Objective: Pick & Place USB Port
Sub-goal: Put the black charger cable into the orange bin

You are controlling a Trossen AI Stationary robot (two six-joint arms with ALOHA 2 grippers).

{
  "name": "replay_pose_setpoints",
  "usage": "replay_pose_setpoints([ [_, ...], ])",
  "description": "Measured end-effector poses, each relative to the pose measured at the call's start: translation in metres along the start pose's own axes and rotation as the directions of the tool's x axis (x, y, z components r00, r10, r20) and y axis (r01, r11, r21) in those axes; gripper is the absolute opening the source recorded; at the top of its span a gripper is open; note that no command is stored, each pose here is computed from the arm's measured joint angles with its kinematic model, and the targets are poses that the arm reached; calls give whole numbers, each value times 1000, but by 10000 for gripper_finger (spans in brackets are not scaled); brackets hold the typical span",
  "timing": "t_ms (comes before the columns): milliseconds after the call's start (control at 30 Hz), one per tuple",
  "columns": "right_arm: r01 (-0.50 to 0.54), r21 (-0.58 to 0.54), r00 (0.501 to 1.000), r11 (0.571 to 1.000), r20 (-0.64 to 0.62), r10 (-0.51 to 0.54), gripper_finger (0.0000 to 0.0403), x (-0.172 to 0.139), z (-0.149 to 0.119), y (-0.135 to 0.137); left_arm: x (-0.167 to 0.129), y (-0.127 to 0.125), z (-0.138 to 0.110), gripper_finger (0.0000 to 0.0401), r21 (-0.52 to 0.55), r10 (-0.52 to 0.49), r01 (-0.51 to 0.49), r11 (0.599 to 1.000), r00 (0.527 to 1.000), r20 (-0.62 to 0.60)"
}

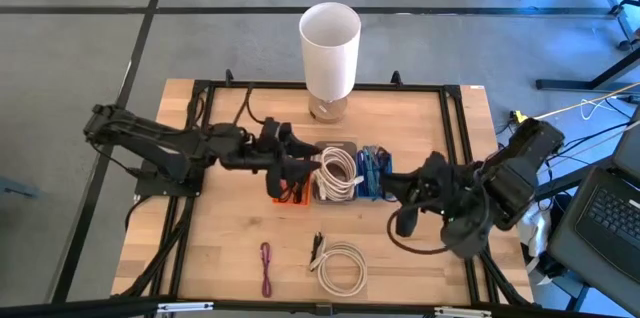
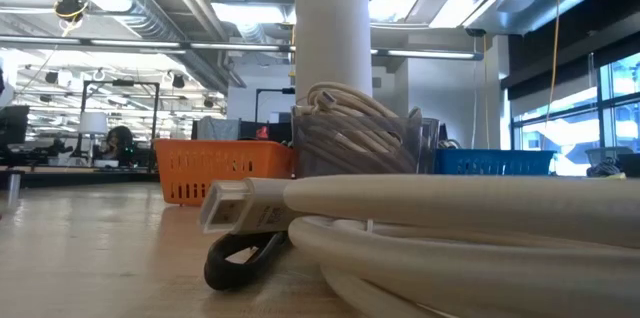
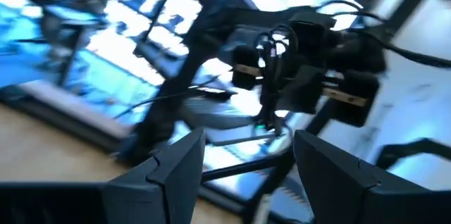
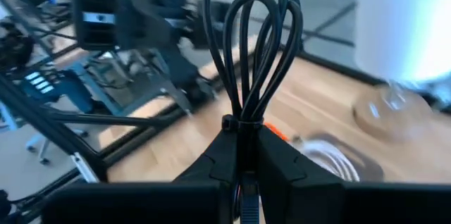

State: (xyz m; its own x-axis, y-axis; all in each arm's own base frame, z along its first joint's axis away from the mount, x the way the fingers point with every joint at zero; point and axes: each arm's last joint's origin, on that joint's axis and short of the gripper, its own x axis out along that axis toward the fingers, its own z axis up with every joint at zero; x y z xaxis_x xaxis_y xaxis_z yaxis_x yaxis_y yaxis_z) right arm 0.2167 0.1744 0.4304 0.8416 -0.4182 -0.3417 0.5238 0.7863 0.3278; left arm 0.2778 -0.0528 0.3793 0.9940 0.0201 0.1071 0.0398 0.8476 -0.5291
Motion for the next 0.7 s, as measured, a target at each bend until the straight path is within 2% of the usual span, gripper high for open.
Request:
replay_pose_setpoints([
  [167,-89,-52,996,995,23,90,30,12,18,13,12,0,2,212,-12,-151,152,988,987,46],
  [300,-144,-58,989,988,15,145,30,25,30,15,21,0,-2,212,-21,-214,216,976,973,82],
  [467,-216,-38,976,976,-10,216,30,42,39,15,29,2,-9,212,-26,-230,233,972,969,94],
  [700,-262,-22,961,965,-101,259,30,77,34,17,30,2,-8,212,-21,-235,238,971,966,104],
])
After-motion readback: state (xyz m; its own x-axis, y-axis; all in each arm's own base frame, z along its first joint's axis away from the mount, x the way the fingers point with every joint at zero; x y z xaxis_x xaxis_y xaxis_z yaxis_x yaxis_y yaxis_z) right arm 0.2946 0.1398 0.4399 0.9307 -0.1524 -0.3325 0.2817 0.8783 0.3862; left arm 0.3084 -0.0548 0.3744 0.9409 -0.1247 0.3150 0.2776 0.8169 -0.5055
